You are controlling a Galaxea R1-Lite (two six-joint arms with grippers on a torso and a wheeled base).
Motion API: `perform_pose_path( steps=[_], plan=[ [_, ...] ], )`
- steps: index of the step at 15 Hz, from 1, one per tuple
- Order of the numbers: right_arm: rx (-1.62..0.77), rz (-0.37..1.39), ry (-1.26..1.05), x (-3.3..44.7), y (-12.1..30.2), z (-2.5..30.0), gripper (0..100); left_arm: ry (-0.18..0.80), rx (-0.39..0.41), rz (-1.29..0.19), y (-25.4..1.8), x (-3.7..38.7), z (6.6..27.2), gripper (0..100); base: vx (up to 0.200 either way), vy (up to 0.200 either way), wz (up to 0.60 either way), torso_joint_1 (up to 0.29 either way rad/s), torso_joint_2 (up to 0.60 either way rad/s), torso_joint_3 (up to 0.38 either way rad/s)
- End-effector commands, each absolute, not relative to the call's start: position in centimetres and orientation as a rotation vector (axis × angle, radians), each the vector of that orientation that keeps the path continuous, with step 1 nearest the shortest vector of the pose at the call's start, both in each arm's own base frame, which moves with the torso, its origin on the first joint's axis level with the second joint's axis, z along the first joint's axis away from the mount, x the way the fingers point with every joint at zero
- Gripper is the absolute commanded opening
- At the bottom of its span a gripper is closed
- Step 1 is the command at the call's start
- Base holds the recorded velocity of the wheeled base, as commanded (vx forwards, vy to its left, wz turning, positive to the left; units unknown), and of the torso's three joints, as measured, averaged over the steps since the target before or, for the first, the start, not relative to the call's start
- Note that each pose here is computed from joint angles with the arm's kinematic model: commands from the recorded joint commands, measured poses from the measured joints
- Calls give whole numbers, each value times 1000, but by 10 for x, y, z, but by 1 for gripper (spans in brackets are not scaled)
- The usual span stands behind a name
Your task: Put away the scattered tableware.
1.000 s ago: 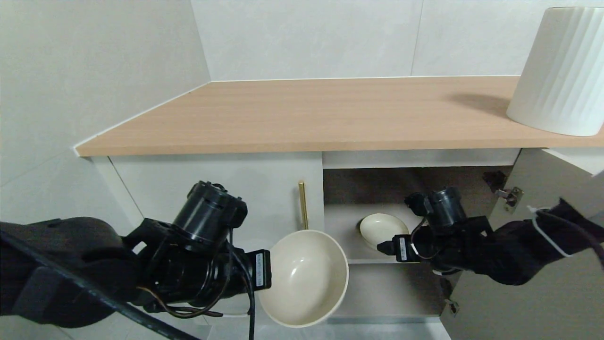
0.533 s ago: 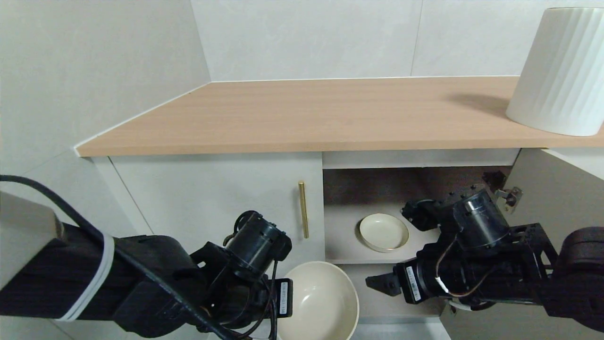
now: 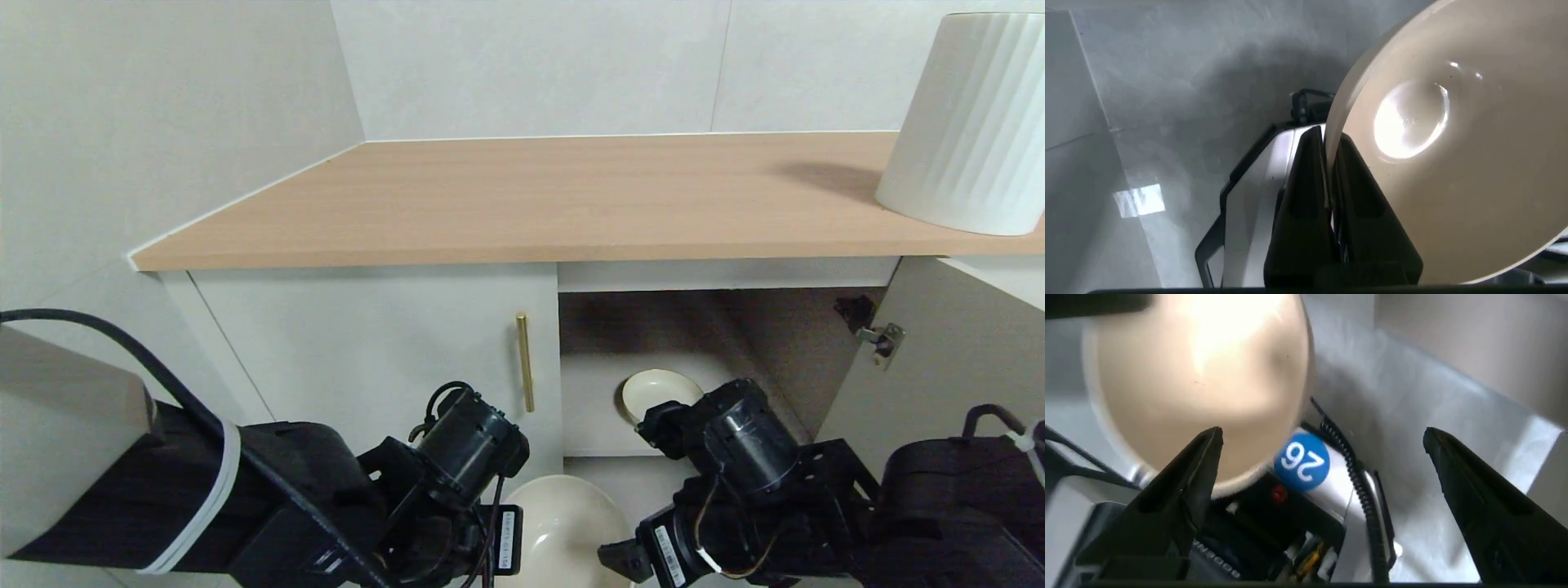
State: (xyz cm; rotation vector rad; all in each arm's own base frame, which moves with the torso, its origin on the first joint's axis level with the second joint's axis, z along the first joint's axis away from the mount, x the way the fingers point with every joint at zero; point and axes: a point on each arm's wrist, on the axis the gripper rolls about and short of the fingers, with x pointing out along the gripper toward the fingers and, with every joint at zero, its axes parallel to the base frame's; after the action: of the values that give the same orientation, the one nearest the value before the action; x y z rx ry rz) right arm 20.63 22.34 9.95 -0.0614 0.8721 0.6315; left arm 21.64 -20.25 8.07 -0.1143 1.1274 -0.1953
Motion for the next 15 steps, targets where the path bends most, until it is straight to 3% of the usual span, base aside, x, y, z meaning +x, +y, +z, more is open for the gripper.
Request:
perform_pose_path(
  steps=[1,11,12,15],
  plan=[
    [-89,612,910,211,231,78,100,1123,-115,-200,-203,215,82,0,0,0,0,0,0,0],
    [-69,562,877,219,235,72,100,1128,-111,-198,-204,216,80,0,0,0,0,0,0,0],
    [-68,563,874,219,235,72,0,1130,-110,-196,-204,216,79,0,0,0,0,0,0,0],
    [-66,562,873,219,235,73,0,1139,-104,-191,-204,217,76,0,0,0,0,0,0,0]
  ],
)
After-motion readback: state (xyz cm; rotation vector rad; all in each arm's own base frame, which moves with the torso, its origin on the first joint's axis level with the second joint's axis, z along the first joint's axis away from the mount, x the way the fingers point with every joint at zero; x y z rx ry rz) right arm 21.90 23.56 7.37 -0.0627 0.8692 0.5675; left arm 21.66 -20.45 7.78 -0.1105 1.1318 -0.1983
